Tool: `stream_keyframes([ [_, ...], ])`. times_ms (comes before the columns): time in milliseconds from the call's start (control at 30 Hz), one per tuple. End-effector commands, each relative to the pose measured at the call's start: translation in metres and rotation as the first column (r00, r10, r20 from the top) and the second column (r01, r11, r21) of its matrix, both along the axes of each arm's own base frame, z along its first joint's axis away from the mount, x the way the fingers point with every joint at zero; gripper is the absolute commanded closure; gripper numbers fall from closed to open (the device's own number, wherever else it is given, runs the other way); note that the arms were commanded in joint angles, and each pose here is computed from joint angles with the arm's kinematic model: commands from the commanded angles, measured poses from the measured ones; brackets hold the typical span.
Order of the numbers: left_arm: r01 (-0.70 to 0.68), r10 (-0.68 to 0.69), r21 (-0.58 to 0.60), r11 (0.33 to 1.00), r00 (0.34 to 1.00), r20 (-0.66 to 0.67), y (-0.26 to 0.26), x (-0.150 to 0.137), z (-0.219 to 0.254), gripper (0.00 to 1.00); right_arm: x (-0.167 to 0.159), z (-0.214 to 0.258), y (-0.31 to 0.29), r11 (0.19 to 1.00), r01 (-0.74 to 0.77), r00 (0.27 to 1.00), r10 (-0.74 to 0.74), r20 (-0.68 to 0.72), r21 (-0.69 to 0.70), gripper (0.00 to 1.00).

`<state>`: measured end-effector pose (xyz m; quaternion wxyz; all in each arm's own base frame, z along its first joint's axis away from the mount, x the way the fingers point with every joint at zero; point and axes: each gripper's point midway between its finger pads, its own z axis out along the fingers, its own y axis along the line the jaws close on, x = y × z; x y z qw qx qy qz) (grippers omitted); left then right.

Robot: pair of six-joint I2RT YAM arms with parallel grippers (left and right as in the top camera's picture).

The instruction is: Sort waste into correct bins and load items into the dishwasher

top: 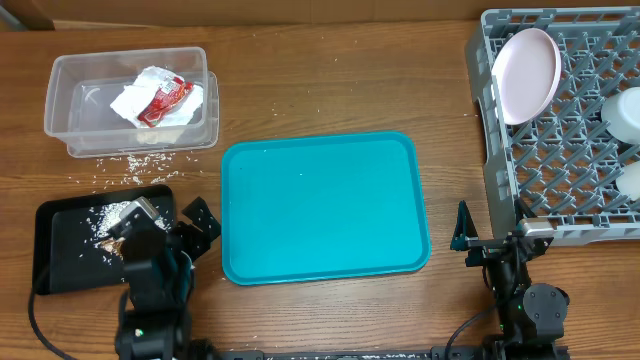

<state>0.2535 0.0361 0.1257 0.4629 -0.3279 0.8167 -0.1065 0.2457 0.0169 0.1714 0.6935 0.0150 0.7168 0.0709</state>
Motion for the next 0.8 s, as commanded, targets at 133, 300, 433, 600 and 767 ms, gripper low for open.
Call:
stream_keyframes([
  [133,0.092,-0.106,0.108,0.990,0.986,0.131,-0.017,-0.003,-0.005,0.00,0.000,-0.002,-0.002,1.000,0.008,1.000,-0.008,0.004,0.001,0.00],
  [300,0.163,-0.203,0.195,0.967,0.957,0.205,-0.031,-0.003,-0.001,0.00,0.000,-0.002,-0.002,1.000,0.008,1.000,-0.008,0.004,0.002,0.00],
  [433,0.169,-0.227,0.240,0.956,0.945,0.238,-0.031,-0.007,-0.010,0.00,0.000,-0.002,-0.002,1.000,0.008,1.000,-0.008,0.004,0.001,0.00],
  [600,0.186,-0.299,0.375,0.908,0.915,0.271,-0.033,-0.006,0.006,0.00,0.000,-0.002,-0.002,1.000,0.008,1.000,-0.008,0.004,0.001,0.00],
  [767,0.164,-0.316,0.419,0.893,0.892,0.324,-0.033,-0.008,0.022,0.00,0.000,-0.002,-0.002,1.000,0.008,1.000,-0.008,0.004,0.001,0.00],
])
